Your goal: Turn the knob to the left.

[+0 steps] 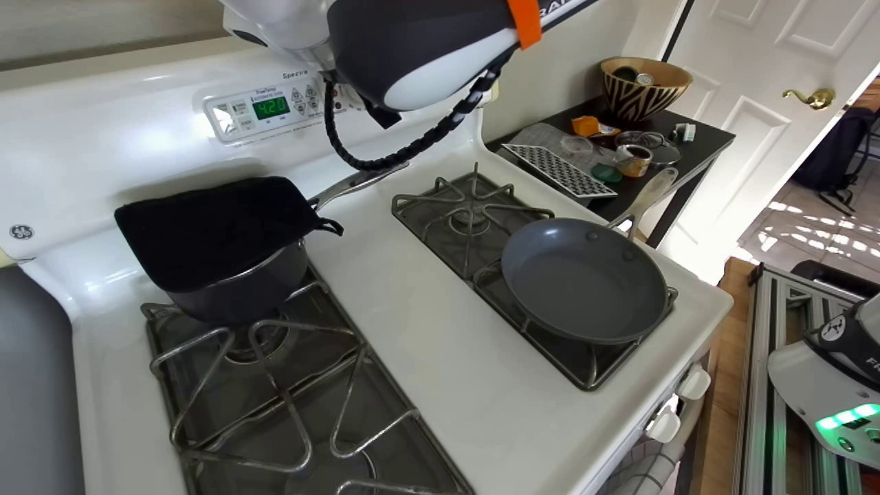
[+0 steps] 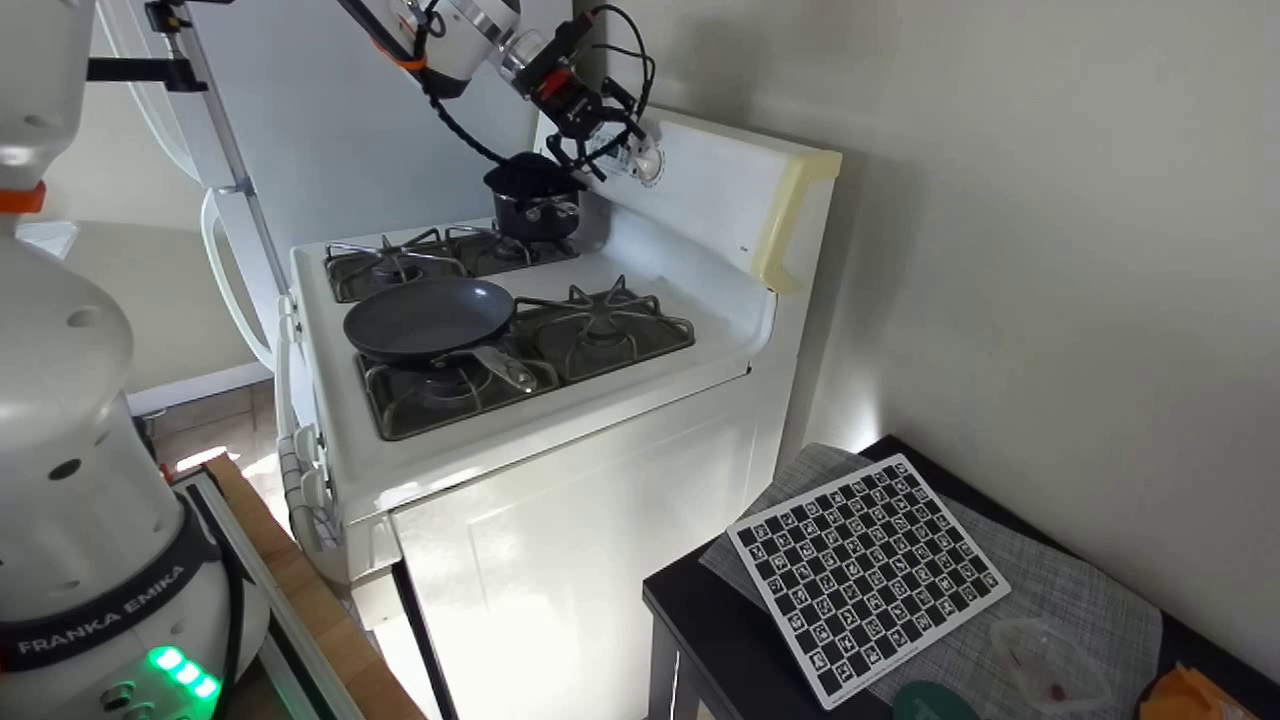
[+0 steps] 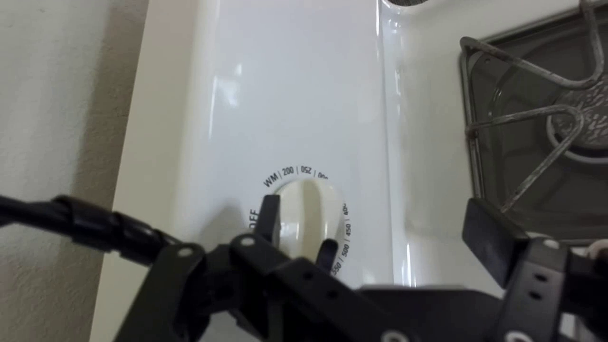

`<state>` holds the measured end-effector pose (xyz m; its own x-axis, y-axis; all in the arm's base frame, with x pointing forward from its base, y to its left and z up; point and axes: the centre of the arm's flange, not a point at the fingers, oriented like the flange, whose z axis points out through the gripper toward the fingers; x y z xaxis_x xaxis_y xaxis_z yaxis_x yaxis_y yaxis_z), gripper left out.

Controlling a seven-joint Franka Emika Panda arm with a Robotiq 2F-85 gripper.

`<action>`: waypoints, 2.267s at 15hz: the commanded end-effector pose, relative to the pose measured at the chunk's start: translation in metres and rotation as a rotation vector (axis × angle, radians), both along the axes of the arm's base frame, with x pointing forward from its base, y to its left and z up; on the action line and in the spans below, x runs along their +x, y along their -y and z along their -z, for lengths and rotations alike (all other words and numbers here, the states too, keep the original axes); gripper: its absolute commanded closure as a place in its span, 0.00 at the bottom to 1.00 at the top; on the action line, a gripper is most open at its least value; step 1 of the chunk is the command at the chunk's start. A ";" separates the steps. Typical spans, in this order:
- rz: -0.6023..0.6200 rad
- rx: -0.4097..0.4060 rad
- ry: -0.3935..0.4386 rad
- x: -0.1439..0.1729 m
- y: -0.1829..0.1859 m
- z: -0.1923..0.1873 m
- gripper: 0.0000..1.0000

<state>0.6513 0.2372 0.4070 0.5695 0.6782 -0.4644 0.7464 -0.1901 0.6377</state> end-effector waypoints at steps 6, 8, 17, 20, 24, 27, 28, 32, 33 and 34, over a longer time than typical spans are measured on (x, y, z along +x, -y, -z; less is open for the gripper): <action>0.100 0.136 0.118 -0.022 -0.018 -0.051 0.00; 0.135 0.202 0.154 -0.027 -0.022 -0.059 0.00; 0.228 0.406 0.413 -0.046 -0.032 -0.079 0.00; 0.290 0.456 0.480 -0.052 -0.034 -0.074 0.00; 0.371 0.486 0.568 -0.060 -0.029 -0.069 0.00; 0.432 0.504 0.636 -0.066 -0.023 -0.068 0.00; 0.449 0.509 0.653 -0.067 -0.021 -0.068 0.00; 0.532 0.541 0.730 -0.075 -0.017 -0.064 0.00; 0.546 0.548 0.752 -0.077 -0.016 -0.065 0.00; 0.560 0.558 0.776 -0.079 -0.015 -0.065 0.00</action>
